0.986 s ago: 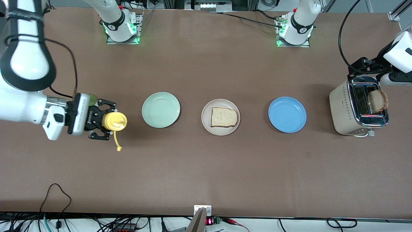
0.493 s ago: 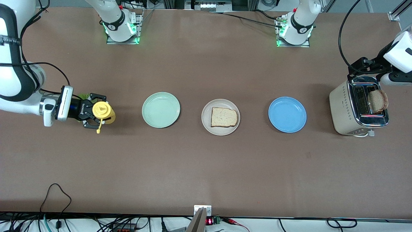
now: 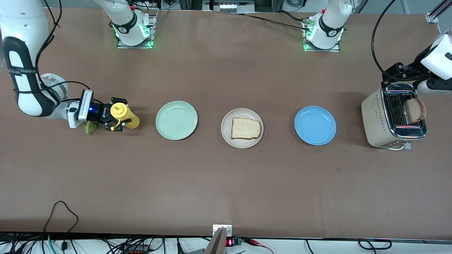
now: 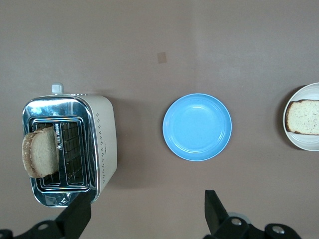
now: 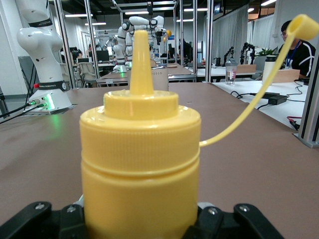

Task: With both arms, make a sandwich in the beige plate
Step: 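Set the bottle down, open the right gripper and draw back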

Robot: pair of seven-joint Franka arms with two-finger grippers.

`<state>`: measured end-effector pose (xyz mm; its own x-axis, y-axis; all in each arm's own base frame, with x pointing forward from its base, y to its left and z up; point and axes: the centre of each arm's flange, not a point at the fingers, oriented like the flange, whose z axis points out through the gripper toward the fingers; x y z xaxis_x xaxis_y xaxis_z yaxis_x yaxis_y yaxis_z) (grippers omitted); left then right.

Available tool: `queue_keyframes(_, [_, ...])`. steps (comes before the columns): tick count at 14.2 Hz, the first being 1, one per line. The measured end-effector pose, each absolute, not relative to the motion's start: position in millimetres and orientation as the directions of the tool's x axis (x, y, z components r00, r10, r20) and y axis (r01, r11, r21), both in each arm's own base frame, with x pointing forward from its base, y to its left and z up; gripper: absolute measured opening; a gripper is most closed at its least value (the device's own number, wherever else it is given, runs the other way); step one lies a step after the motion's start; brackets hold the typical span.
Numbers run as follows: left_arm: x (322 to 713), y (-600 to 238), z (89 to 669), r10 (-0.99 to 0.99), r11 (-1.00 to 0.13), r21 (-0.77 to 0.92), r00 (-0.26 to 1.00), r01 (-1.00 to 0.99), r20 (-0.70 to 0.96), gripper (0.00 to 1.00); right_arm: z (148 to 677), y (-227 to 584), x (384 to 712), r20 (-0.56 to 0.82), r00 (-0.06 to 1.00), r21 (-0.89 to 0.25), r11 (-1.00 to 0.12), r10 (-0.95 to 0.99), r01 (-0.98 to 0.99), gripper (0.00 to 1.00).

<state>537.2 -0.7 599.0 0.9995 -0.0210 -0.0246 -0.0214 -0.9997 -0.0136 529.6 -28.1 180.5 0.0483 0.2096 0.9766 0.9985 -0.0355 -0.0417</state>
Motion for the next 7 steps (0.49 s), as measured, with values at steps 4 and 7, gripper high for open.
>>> queue_keyframes(4, [537.2, -0.7, 599.0, -0.021, -1.000, -0.014, 0.999, -0.021, -0.025, 1.00, 131.2, -35.3, 511.1, 0.987, 0.047, -0.040, -0.046, 0.155, 0.998, 0.40])
queue_keyframes(7, [537.2, -0.7, 599.0, -0.021, -1.000, -0.014, 0.999, -0.021, -0.025, 1.00, 113.3, -33.4, 504.2, 0.988, 0.064, -0.058, -0.046, 0.142, 0.997, 0.40])
